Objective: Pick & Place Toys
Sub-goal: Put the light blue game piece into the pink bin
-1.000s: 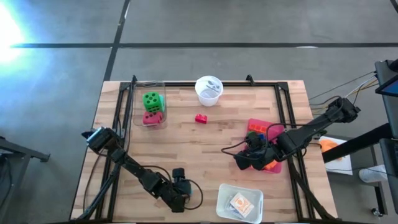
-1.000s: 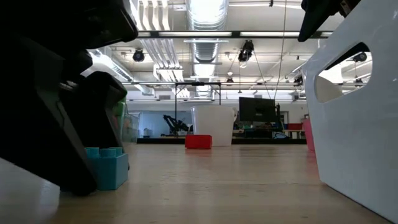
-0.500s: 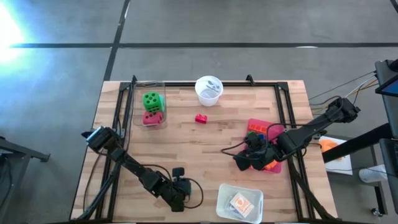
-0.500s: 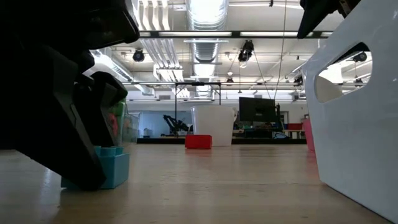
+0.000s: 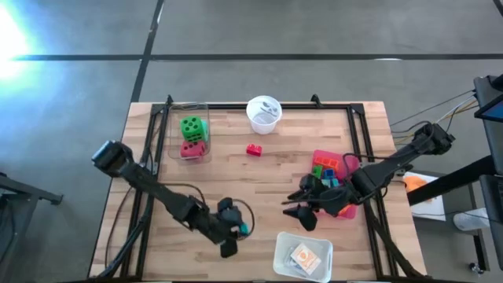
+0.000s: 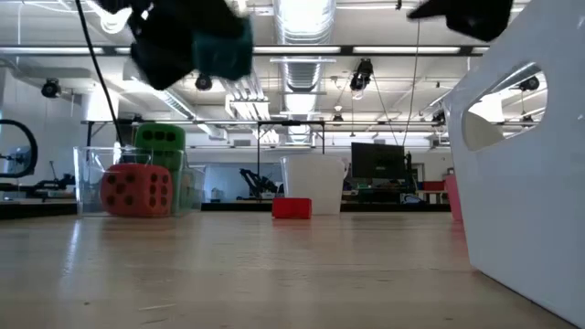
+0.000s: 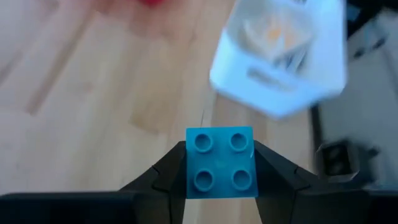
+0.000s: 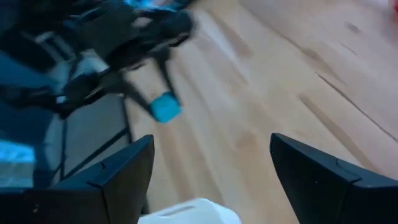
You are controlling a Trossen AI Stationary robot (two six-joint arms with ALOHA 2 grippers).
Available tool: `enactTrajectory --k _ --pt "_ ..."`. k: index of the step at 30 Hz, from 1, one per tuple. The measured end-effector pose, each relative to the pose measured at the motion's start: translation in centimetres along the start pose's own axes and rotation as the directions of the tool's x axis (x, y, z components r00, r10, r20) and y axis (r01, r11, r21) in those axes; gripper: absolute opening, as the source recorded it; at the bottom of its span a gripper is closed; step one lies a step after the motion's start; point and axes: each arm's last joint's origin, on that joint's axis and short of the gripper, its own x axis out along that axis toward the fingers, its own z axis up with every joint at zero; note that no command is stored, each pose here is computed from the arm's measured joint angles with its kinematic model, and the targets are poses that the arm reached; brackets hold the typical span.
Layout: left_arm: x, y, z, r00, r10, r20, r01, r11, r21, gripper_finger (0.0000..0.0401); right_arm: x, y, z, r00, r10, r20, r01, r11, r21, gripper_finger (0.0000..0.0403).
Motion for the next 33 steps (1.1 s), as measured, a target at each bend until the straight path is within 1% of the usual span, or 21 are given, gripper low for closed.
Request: enactTrajectory --k 3,6,10,12,15,17,20,24,27,28,30,33 --pt "-1.8 0.3 1.7 0.998 -0.03 0.06 0.032 0.999 -0.044 0.0137 -0.5 1.1 0.5 0.998 0.061 0.034 -0.058 0.995 -0.075 0.0313" --pt "-3.9 0.6 3.2 0.99 -0.063 0.126 0.076 0.992 -0.103 0.0137 -1.0 2.0 1.2 0.995 0.09 0.052 -0.083 0.989 -0.125 0.0313" --pt "-6.2 1.1 4.9 0.973 -0.107 0.204 0.146 0.972 -0.185 0.0137 -1.6 3.4 2.3 0.989 0.128 0.079 -0.111 0.975 -0.19 0.0313" --pt "-7.3 1.1 5.9 0.953 -0.14 0.27 0.201 0.955 -0.216 0.0137 -1.7 4.4 2.8 0.985 0.146 0.09 -0.121 0.964 -0.237 0.0313" --pt "-8.5 0.9 7.0 0.913 -0.191 0.36 0.285 0.931 -0.229 0.0137 -1.8 6.1 3.7 0.979 0.174 0.104 -0.132 0.937 -0.324 0.0313" --pt "-9.1 0.8 7.5 0.888 -0.218 0.405 0.332 0.914 -0.235 0.0137 -1.8 7.4 4.2 0.979 0.17 0.112 -0.115 0.916 -0.384 0.0313" --pt "-9.8 0.7 8.4 0.842 -0.269 0.467 0.422 0.869 -0.26 0.0137 -1.8 9.4 4.7 0.987 0.11 0.119 -0.041 0.88 -0.473 0.0313" --pt "-10.3 0.6 9.3 0.782 -0.355 0.512 0.547 0.786 -0.289 0.0137 -1.9 11.8 5.1 0.988 0.012 0.156 0.079 0.822 -0.563 0.0313" --pt "-10.5 0.7 9.9 0.743 -0.414 0.526 0.617 0.729 -0.297 0.0137 -1.7 13.6 5.1 0.982 -0.034 0.185 0.147 0.754 -0.64 0.0313" --pt "-10.6 0.8 10.0 0.734 -0.431 0.525 0.632 0.715 -0.298 0.0137 -1.6 14.3 5.1 0.981 -0.038 0.192 0.158 0.731 -0.664 0.0313" --pt "-10.6 0.8 10.1 0.722 -0.464 0.513 0.654 0.701 -0.286 0.0137 -1.3 15.4 5.1 0.979 -0.039 0.2 0.172 0.685 -0.708 0.0313" --pt "-10.6 0.9 10.2 0.713 -0.503 0.489 0.674 0.684 -0.28 0.0137 -1.0 16.9 5.5 0.978 -0.016 0.21 0.171 0.643 -0.746 0.0313"
